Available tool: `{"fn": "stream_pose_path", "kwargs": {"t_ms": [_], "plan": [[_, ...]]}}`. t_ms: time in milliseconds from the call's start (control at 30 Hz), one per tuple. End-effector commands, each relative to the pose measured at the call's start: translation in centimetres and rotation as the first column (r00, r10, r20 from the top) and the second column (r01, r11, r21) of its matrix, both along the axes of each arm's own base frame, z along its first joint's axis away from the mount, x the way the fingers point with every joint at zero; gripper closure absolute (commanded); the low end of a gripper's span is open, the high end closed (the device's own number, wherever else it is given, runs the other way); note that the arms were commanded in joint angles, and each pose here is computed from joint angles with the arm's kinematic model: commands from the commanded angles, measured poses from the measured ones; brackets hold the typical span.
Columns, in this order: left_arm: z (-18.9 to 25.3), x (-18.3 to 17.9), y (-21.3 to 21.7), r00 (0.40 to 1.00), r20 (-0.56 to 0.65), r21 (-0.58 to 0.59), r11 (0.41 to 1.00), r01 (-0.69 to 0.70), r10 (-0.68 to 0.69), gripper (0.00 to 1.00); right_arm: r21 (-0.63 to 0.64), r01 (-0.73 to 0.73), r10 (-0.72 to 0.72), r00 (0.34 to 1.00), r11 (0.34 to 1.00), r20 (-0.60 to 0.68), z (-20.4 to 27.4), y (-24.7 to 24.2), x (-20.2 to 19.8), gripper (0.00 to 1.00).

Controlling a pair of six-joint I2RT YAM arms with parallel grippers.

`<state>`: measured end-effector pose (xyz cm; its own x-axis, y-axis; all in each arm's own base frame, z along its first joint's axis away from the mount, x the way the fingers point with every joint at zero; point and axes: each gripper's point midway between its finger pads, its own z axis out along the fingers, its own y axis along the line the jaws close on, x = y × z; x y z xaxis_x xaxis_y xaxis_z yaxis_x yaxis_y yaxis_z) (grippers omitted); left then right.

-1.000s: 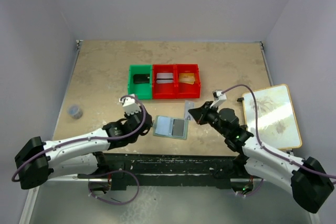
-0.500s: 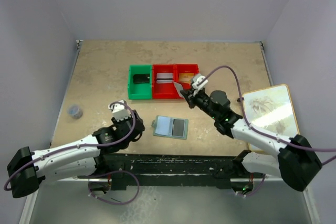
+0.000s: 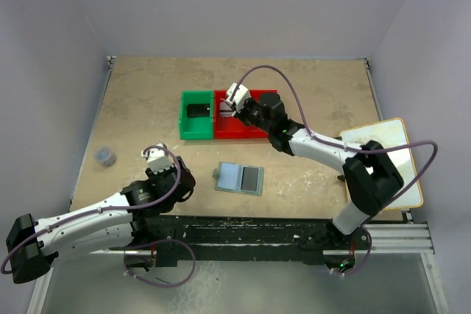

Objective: Take the credit cards out of the card holder

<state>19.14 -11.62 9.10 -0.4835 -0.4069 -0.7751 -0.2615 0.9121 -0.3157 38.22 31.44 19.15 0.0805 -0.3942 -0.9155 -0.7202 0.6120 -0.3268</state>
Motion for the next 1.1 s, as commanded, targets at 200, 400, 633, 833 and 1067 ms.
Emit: {"fn": "stream_pose_path", "kwargs": {"t_ms": [200,400,633,833,1067], "plan": [[2.2,0.3,0.6,0.998,0.057,-0.035,0.999,-0.022,0.024,0.35,-0.197,0.045,-0.042,0.999,0.979,0.022,-1.9,1.3,5.0,1.00],[2.3,0.2,0.7,0.999,0.049,-0.030,0.999,-0.021,0.022,0.34,-0.287,0.056,-0.050,0.998,0.956,0.029,-3.8,1.4,6.5,1.00],[2.4,0.1,1.0,0.998,0.050,-0.033,0.999,-0.031,0.033,0.34,-0.383,0.057,-0.043,0.998,0.922,0.046,-5.7,1.9,8.5,1.00],[2.7,0.0,1.5,0.997,0.060,-0.035,0.999,-0.042,0.044,0.33,-0.470,0.088,-0.059,0.995,0.878,0.078,-6.8,1.5,10.2,1.00],[2.6,0.0,1.5,0.997,0.057,-0.039,0.998,-0.049,0.052,0.33,-0.537,0.126,-0.071,0.990,0.834,0.122,-7.6,1.0,11.4,0.99]]}}
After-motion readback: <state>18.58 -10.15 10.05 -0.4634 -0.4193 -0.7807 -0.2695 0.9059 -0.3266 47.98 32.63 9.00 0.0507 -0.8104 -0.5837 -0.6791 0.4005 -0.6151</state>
